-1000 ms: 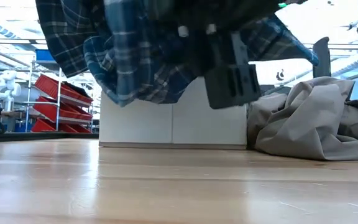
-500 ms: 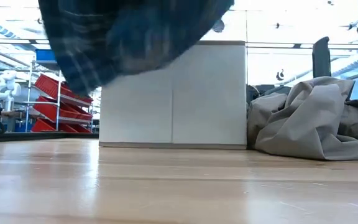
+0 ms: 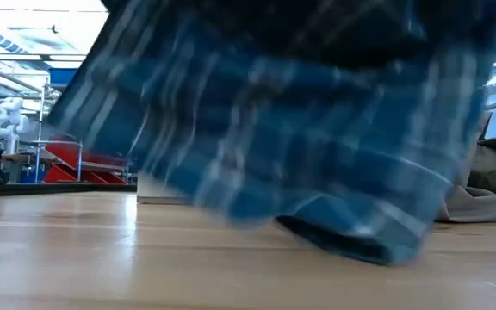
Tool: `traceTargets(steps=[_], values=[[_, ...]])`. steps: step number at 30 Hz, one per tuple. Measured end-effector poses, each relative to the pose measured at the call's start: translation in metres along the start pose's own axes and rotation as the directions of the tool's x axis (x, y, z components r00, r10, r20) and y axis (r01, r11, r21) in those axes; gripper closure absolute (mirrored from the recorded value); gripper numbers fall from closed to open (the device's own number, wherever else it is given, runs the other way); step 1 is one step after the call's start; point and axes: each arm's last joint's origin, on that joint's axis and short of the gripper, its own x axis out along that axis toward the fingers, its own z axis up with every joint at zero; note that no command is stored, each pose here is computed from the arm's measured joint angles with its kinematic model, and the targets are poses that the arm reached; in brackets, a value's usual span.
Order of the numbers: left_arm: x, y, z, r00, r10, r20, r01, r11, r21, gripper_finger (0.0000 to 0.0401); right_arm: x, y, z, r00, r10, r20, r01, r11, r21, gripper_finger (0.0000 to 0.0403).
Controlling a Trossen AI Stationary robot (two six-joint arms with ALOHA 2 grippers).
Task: Sort clothes
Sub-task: Put the blue polo shirt into the laundry organizer
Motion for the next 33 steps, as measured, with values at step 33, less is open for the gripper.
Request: traceTargets(steps=[33], values=[[0.043, -0.116, -0.156, 0.944, -0.328, -0.028, 0.312, 0.864, 0.395, 0.0244, 0.000, 0.036, -0.107, 0.730, 0.458, -0.507, -0.224, 0.862, 0.455, 0.0403]])
